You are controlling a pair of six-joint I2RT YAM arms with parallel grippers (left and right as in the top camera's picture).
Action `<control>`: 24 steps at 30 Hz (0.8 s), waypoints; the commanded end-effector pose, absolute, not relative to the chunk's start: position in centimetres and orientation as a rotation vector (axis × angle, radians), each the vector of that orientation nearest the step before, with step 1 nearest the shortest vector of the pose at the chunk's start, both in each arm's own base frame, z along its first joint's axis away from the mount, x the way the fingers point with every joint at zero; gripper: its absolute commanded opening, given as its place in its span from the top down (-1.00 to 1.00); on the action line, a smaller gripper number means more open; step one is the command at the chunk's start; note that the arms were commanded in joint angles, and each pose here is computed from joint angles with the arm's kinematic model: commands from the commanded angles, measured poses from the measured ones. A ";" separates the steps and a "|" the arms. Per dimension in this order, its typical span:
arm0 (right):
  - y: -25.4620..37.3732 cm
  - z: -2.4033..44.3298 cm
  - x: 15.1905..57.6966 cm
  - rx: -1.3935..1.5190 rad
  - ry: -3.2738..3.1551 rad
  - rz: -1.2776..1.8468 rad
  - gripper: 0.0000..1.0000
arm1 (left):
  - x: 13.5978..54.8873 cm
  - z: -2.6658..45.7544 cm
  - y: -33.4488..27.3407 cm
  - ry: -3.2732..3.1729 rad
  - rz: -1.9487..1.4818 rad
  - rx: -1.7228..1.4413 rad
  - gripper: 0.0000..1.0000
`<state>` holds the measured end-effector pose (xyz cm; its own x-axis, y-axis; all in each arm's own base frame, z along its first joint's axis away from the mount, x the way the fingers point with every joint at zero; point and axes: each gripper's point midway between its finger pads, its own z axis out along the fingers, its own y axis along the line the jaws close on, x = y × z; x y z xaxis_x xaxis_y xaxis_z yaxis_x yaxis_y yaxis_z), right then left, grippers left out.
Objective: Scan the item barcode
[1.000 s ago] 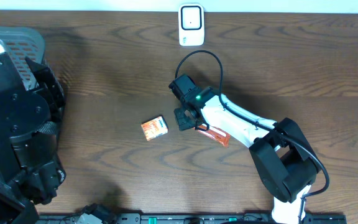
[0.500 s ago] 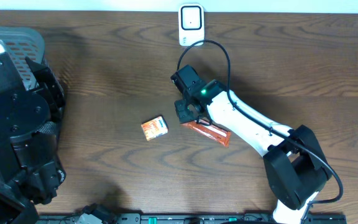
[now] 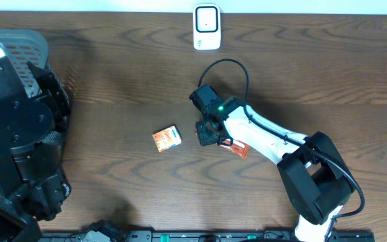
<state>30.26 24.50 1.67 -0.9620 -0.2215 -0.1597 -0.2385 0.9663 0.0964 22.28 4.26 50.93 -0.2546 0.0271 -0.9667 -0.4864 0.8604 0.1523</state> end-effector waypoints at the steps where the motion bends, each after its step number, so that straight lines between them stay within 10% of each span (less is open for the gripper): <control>1: 26.0 4.5 32.0 -0.392 2.897 0.241 0.98 | 22.1 51.0 4.5 1.765 0.507 -0.365 -0.71; 24: 27.0 1.7 30.0 -0.363 3.013 0.263 0.98 | 22.1 51.0 4.5 1.765 0.507 -0.365 -0.71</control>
